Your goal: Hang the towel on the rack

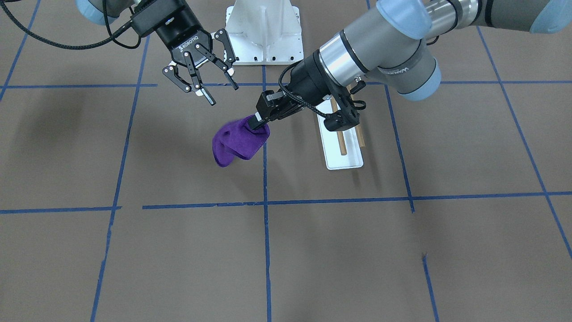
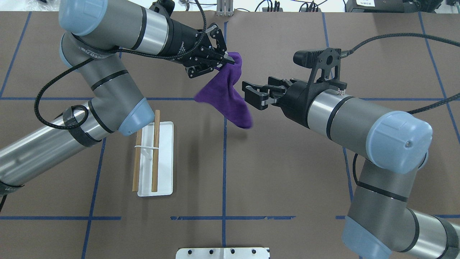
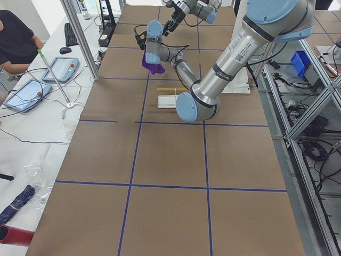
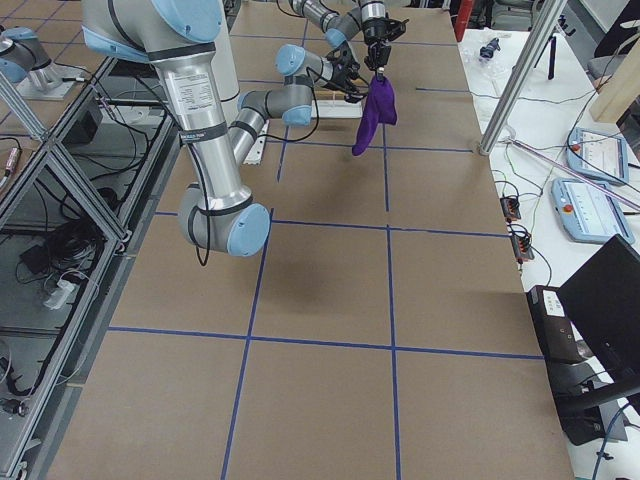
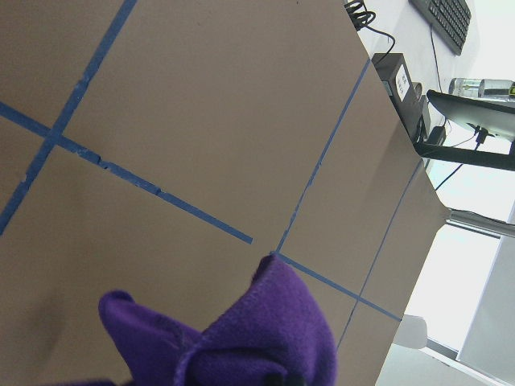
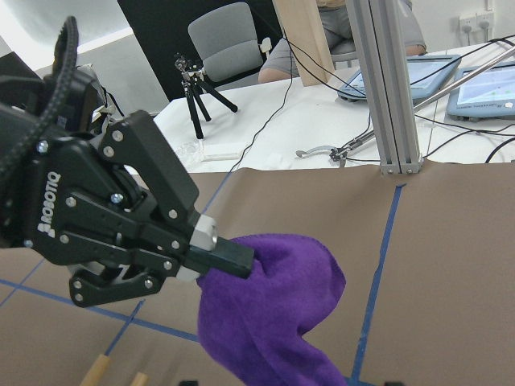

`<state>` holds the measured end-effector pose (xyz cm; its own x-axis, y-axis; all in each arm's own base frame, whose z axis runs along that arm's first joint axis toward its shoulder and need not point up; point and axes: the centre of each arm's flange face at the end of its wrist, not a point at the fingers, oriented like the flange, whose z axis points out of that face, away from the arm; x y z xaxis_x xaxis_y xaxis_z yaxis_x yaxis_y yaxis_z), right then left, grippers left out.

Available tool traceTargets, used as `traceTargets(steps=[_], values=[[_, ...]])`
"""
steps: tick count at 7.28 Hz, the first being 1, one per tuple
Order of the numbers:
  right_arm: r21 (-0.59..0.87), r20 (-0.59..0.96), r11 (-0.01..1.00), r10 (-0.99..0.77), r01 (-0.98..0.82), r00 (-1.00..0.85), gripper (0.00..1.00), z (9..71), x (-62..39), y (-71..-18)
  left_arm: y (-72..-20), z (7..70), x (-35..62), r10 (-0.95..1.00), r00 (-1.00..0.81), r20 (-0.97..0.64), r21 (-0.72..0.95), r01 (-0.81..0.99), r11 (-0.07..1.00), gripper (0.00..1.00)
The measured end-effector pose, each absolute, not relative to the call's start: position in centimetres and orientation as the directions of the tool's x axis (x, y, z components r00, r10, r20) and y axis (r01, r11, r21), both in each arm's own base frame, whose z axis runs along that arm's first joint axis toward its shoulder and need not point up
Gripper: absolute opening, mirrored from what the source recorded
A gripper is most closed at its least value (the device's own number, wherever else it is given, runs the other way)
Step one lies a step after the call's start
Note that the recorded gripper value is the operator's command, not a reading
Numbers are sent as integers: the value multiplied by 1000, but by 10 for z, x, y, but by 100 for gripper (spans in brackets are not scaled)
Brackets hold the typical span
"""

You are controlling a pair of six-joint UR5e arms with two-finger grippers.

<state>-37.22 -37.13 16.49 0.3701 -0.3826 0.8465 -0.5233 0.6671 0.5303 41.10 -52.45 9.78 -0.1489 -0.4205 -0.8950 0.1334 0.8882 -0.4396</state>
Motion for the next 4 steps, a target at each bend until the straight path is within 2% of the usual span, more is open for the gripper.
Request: traceTargets(steps=[2, 4], values=[[534, 840, 719, -390, -445, 379, 100, 196, -350, -366, -526, 95, 408, -422, -153, -894, -442, 137, 887, 0], [507, 835, 785, -344, -356, 430, 100, 241, -281, -400, -523, 83, 405, -422, -172, -890, -446, 139, 884, 0]])
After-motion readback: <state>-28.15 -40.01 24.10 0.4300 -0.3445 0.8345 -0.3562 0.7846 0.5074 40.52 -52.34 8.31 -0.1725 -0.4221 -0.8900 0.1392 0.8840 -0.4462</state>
